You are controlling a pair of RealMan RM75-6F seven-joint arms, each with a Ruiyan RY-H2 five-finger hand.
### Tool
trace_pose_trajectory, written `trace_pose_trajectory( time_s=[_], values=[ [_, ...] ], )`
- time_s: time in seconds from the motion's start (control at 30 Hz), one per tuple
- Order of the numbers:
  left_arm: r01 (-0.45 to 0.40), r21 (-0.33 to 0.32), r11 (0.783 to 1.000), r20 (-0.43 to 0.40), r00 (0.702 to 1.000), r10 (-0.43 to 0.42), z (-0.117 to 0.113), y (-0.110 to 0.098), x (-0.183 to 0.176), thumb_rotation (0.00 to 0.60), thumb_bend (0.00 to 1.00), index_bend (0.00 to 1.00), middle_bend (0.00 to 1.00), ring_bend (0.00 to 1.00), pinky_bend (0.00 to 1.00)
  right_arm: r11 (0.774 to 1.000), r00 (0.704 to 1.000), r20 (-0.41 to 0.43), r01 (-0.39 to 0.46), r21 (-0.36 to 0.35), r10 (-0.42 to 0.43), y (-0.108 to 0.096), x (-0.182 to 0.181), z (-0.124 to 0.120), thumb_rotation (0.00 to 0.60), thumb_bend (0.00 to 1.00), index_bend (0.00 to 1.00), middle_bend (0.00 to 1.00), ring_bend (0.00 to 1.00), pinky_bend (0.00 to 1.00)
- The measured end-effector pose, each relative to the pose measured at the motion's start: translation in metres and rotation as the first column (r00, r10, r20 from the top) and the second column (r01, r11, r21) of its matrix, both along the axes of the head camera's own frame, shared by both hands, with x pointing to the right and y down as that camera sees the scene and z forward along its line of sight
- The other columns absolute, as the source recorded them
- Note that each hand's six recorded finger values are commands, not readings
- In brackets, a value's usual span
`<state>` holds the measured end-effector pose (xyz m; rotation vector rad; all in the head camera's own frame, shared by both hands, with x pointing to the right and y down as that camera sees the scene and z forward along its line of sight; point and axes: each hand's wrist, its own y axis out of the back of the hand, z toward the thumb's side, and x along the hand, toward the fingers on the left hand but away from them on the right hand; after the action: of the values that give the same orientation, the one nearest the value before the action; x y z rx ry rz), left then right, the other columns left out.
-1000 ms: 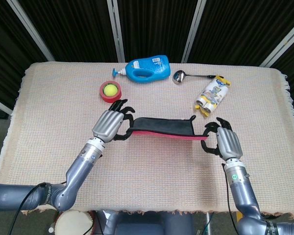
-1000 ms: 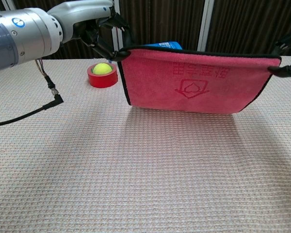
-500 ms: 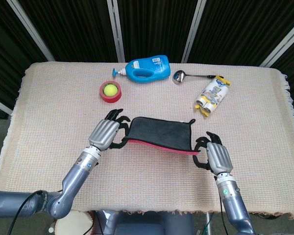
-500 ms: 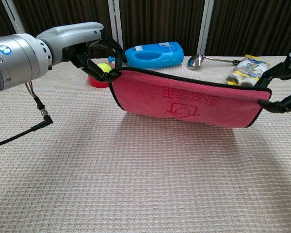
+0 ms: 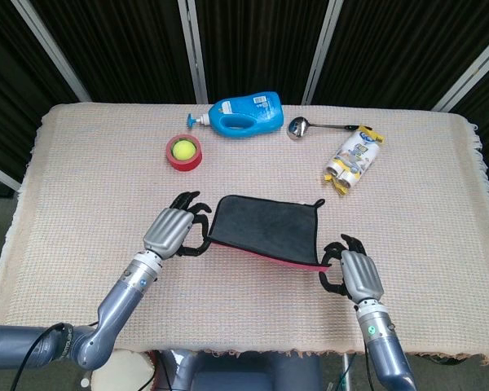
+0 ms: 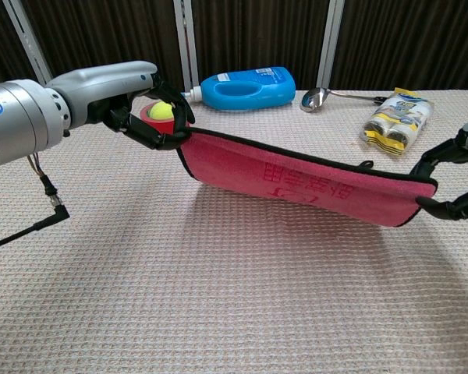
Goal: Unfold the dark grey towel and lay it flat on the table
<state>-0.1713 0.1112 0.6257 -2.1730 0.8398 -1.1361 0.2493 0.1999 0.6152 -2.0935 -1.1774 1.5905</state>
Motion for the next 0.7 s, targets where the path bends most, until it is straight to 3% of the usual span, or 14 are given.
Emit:
trace_pose_trajectory(
  time_s=[0.7],
  values=[
    [-0.031,-0.063,0.998,0.019,0.999,0.032,0.018,0.026,0.004,0.6,0.44,0.74,0.24,0.0,0.03,0.998,1.0,0.005,0.011,-0.057,-0.011,0.025,-0.004,0.013,0.6,0.69,0.83,0.31,0.08,0.04]
  ],
)
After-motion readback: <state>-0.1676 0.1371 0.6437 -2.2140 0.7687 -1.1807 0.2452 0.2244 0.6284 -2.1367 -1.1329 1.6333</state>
